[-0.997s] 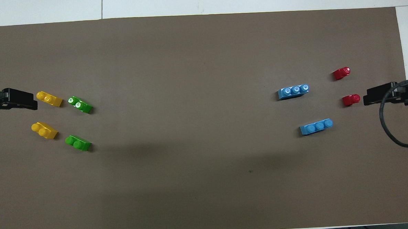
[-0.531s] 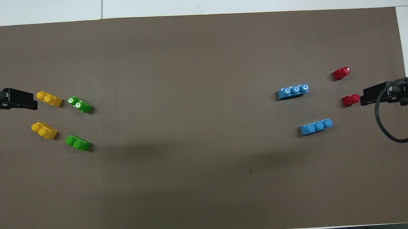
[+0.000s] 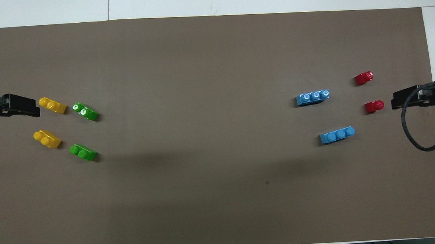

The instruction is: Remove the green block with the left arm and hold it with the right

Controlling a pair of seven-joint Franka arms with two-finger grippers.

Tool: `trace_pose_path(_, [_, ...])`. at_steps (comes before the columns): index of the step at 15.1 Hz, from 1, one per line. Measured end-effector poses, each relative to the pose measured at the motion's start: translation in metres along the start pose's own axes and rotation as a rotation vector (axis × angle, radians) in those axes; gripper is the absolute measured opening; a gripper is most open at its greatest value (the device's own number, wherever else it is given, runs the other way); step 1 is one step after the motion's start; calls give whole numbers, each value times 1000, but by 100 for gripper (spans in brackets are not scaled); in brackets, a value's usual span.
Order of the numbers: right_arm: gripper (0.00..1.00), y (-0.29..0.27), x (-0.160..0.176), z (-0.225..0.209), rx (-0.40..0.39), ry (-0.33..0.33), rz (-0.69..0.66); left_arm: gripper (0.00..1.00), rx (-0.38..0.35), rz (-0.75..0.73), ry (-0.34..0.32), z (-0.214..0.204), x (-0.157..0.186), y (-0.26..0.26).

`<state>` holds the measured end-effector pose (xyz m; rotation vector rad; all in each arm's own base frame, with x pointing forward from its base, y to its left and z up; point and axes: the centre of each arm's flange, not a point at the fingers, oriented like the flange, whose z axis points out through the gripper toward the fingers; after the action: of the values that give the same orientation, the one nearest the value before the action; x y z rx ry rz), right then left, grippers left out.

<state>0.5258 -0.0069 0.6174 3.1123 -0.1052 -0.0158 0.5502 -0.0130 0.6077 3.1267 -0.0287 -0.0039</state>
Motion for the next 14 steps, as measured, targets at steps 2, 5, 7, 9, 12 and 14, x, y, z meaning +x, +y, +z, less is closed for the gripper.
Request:
trace_pose_path(2, [100,0,0,-1,0,4,0,100,0,0,0,0,0,0])
trace_pose_path(5, [100,-1,0,-1,0,5,-2,100,0,0,0,0,0,0])
trace_pose_path(7, [100,-4,0,-1,0,6,-7,100,0,0,0,0,0,0])
trace_pose_path(9, [100,-7,0,-1,-1,9,-12,100,0,0,0,0,0,0])
trace_pose_path(12, [100,-24,0,-2,0,17,-44,100,0,0,0,0,0,0])
trace_pose_path(14, [100,-37,-1,-3,1,19,-68,100,0,0,0,0,0,0])
